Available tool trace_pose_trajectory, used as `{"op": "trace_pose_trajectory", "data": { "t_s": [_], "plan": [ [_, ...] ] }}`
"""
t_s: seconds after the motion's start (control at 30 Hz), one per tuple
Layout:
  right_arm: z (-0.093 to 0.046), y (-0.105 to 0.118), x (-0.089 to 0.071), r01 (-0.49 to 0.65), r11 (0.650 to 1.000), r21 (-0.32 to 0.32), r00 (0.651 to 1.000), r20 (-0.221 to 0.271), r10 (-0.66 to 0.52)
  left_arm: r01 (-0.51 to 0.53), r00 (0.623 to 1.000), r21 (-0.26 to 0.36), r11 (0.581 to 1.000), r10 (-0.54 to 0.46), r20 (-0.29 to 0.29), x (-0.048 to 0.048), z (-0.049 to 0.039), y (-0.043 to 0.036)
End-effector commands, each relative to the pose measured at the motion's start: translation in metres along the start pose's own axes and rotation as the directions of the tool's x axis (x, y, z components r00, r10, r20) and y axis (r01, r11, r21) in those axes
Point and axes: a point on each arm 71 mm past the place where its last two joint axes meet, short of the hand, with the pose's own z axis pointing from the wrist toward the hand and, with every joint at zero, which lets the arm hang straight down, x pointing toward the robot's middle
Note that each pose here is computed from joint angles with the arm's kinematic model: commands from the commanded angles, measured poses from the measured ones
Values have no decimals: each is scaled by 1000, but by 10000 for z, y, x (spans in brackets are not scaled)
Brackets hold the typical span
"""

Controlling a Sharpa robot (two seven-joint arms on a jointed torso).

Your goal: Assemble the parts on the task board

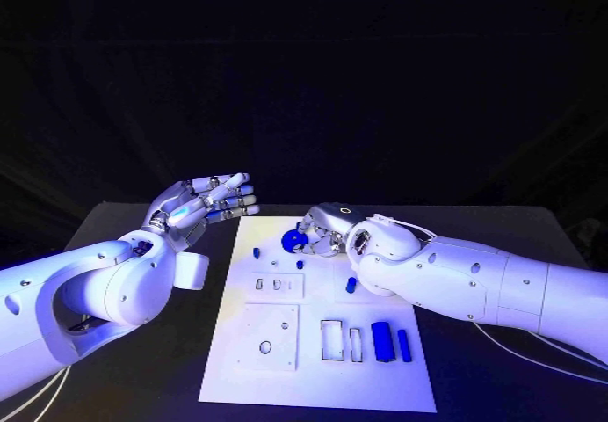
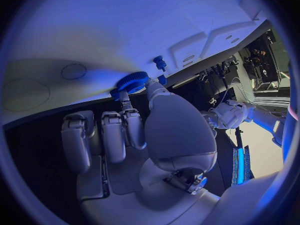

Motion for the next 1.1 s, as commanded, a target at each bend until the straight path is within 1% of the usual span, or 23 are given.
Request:
{"op": "trace_pose_trajectory", "data": {
  "t_s": [0.03,0.17,0.27,0.43,0.5,0.6,0.73,0.93,1.1],
  "plan": [
    [-18,-1,-2,-4,1000,-3,1000,3,4,7,1000,8,1000,-7,-16,11,2,-13],
    [-62,3,-28,-14,1000,-13,999,30,15,6,1000,8,1000,-6,-15,6,1,-14],
    [-130,-12,-71,-25,1000,-18,998,59,26,6,1000,8,1000,-5,-13,-2,-1,-15],
    [-333,-89,-250,-84,996,-34,988,127,87,5,1000,9,1000,-4,-11,-16,-2,-16],
    [-419,-153,-332,-117,993,-35,983,139,120,4,1000,8,1000,-4,-10,-23,0,-15],
    [-599,-349,-477,-209,978,-28,968,136,211,5,1000,7,1000,-5,-7,-36,8,-10],
    [-832,-650,-584,-303,953,-9,947,114,302,7,1000,6,1000,-7,-8,-40,25,1],
    [-1086,-1014,-636,-325,945,27,942,96,321,12,1000,4,1000,-12,-16,-31,55,20],
    [-1202,-1228,-604,-312,948,62,948,93,305,14,1000,2,1000,-14,-21,-27,70,35]
  ]
}}
